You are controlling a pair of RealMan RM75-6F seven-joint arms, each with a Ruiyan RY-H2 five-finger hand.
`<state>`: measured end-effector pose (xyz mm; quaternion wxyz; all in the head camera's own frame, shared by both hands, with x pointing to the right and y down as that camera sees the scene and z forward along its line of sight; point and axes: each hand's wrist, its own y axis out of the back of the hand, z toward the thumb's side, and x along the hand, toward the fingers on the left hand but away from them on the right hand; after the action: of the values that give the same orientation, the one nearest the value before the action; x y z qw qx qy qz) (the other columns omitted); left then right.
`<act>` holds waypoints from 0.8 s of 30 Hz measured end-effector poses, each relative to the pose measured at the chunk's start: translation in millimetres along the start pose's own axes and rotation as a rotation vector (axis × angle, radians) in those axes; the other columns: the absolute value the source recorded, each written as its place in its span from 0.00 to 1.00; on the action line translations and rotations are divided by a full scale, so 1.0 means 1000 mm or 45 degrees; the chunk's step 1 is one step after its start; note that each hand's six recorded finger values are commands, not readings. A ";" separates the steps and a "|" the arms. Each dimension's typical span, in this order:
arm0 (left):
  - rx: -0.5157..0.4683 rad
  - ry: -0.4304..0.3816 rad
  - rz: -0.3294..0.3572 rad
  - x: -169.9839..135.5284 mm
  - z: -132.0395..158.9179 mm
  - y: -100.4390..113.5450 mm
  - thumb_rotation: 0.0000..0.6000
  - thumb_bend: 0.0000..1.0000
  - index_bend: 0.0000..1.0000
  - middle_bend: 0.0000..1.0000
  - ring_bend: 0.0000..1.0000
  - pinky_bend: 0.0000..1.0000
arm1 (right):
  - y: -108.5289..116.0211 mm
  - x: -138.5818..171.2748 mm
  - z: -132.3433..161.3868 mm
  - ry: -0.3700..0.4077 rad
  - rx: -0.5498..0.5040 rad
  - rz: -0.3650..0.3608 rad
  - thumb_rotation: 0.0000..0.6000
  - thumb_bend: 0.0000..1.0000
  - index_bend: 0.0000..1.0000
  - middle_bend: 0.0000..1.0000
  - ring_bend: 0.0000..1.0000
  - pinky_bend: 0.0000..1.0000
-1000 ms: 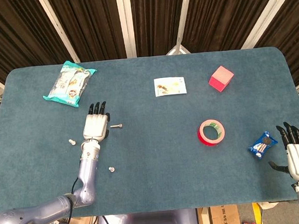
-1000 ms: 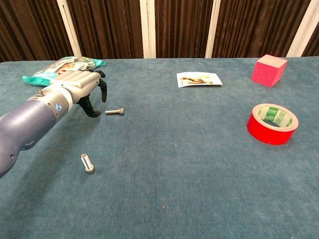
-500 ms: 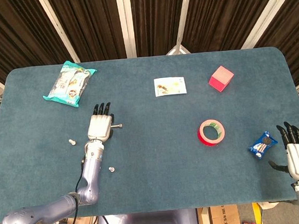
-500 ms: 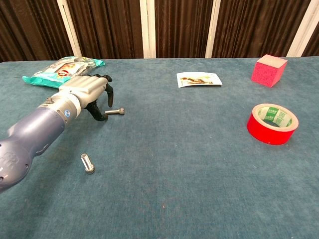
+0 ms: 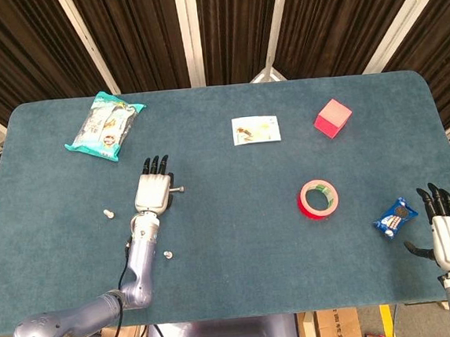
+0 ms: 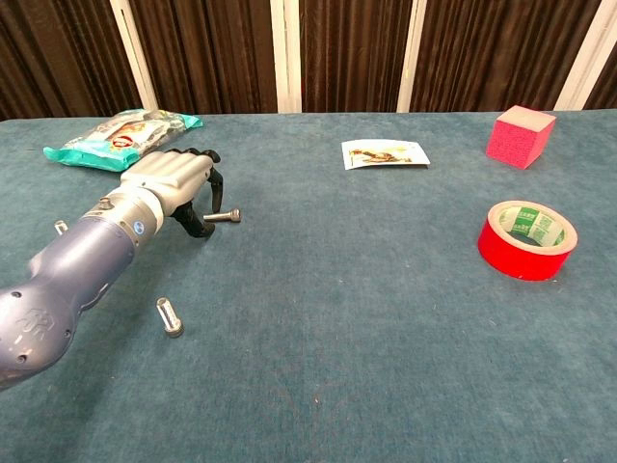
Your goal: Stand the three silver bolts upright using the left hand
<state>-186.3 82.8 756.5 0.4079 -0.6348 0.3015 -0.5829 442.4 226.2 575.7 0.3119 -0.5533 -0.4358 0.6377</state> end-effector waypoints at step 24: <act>0.043 -0.009 0.026 -0.003 0.003 -0.002 1.00 0.51 0.56 0.06 0.00 0.00 | 0.002 0.000 -0.001 -0.018 -0.018 -0.017 1.00 0.00 0.11 0.03 0.00 0.00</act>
<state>-184.0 86.3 756.8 0.4257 -0.6268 0.2967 -0.5813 443.8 225.3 574.0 0.3092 -0.5479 -0.4462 0.6365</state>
